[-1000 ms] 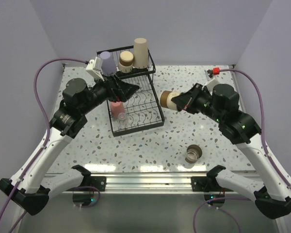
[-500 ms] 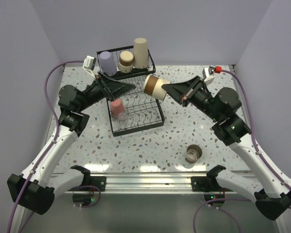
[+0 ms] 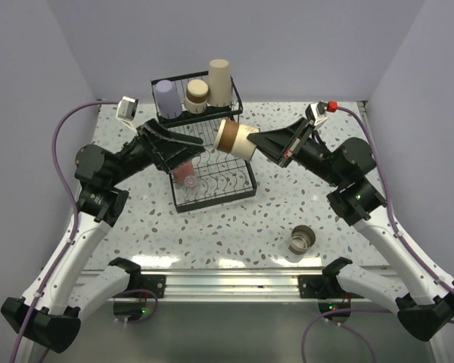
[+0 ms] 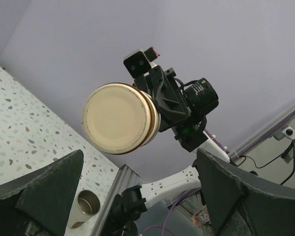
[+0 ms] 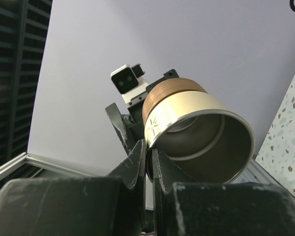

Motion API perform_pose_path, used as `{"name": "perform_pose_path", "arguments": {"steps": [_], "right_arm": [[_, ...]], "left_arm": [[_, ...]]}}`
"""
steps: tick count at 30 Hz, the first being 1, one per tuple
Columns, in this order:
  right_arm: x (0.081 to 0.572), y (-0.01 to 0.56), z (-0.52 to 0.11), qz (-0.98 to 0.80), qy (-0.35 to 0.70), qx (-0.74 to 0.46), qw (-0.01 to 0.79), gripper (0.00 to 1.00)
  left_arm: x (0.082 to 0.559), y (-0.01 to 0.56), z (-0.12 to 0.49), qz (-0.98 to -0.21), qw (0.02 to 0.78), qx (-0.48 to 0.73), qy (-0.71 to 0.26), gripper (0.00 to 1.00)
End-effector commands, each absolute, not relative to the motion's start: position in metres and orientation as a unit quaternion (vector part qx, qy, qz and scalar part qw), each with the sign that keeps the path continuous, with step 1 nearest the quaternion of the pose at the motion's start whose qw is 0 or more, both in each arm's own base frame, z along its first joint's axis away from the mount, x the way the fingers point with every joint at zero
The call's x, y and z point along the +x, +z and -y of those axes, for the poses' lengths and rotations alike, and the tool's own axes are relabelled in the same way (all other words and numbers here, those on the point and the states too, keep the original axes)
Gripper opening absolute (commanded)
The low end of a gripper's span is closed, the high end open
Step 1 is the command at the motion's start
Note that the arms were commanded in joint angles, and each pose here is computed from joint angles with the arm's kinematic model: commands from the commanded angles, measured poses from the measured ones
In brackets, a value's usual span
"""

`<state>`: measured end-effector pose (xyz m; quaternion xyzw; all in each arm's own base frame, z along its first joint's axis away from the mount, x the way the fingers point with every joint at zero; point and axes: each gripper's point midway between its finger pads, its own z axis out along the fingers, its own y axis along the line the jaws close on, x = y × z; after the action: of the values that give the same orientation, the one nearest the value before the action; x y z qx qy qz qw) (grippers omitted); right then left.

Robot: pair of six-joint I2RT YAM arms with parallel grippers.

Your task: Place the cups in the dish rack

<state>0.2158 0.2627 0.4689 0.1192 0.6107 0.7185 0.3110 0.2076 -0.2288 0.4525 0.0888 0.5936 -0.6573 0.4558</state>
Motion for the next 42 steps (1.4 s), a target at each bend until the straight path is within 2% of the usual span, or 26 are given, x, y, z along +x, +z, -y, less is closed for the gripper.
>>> {"name": "perform_pose_path", "arguments": {"steps": [1, 7, 31, 34, 35, 37, 38, 40, 41, 42], "right_arm": [[0.203, 0.488, -0.258, -0.588, 0.737, 0.093, 0.319, 0.0], [0.212, 0.491, -0.263, -0.594, 0.727, 0.08, 0.335, 0.0], [0.242, 0.482, -0.299, -0.601, 0.745, 0.056, 0.285, 0.0], [0.246, 0.481, -0.299, -0.599, 0.745, 0.06, 0.288, 0.0], [0.246, 0.481, -0.3, -0.599, 0.745, 0.058, 0.287, 0.0], [0.247, 0.479, -0.301, -0.6, 0.744, 0.059, 0.288, 0.0], [0.248, 0.479, -0.3, -0.601, 0.742, 0.06, 0.292, 0.0], [0.251, 0.476, -0.298, -0.604, 0.736, 0.068, 0.297, 0.0], [0.252, 0.474, -0.298, -0.607, 0.734, 0.069, 0.297, 0.0], [0.254, 0.472, -0.298, -0.61, 0.731, 0.072, 0.297, 0.0]], "left_arm": [[0.205, 0.455, 0.229, -0.567, 0.488, 0.126, -0.651, 1.0], [0.213, 0.452, 0.234, -0.536, 0.503, 0.148, -0.661, 1.0], [0.271, 0.445, 0.249, -0.534, 0.553, 0.177, -0.615, 1.0], [0.27, 0.448, 0.252, -0.525, 0.545, 0.185, -0.627, 0.88], [0.27, 0.449, 0.253, -0.523, 0.543, 0.185, -0.631, 0.75], [0.269, 0.452, 0.252, -0.516, 0.547, 0.185, -0.632, 0.58], [0.268, 0.452, 0.251, -0.515, 0.548, 0.184, -0.633, 0.43], [0.268, 0.453, 0.251, -0.514, 0.55, 0.183, -0.633, 0.27], [0.268, 0.452, 0.251, -0.517, 0.548, 0.182, -0.632, 0.13], [0.269, 0.452, 0.251, -0.519, 0.546, 0.181, -0.632, 0.07]]}}
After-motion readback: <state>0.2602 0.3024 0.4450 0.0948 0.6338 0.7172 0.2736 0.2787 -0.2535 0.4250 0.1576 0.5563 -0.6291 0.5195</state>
